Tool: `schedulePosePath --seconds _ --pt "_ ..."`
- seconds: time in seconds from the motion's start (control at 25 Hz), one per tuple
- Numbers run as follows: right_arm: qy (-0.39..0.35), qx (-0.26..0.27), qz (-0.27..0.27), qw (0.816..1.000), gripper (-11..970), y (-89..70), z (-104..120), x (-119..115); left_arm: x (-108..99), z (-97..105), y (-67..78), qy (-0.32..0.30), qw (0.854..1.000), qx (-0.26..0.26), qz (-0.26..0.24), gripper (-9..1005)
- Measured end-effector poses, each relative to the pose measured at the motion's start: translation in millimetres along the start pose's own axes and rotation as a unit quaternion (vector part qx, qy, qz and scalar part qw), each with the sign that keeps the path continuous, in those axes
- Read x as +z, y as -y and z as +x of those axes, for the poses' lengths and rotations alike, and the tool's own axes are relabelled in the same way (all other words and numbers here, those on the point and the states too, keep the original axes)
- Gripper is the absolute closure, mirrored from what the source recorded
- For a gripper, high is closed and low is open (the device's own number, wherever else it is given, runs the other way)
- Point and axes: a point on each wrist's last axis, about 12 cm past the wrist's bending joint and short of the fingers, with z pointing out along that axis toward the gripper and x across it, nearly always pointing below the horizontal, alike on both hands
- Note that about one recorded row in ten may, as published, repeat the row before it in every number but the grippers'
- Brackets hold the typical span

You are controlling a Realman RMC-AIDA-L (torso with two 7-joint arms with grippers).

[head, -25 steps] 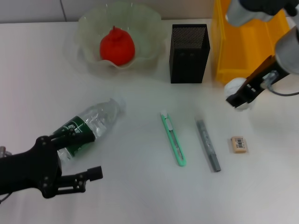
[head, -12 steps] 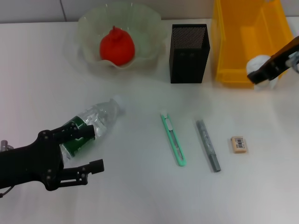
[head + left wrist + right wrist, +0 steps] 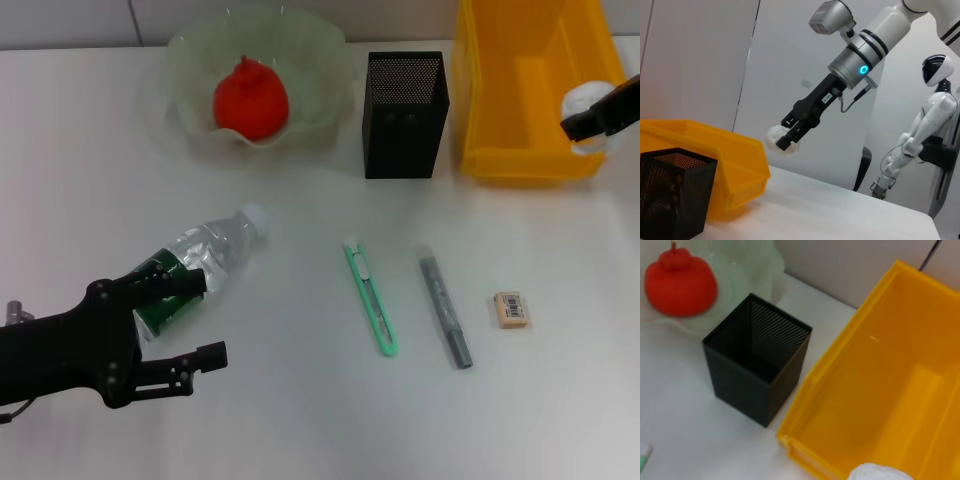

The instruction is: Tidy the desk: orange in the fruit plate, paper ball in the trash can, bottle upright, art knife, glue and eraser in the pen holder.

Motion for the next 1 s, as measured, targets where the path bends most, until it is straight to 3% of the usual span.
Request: schedulePosePath --seconds 0.52,0.92,1.0 --pt "0.078 0.023 0.039 0.996 394 20.4 -8 37 9 1 0.0 0.000 1.000 0.001 0.007 133" --pt "0.098 0.029 0.035 0.994 394 19.8 -21 75 9 4 2.1 0.001 1.000 -0.002 0.005 134" --pt "0.100 0.028 0.036 0.994 339 19.9 -21 75 9 4 2.3 0.001 1.000 -0.002 0.005 134"
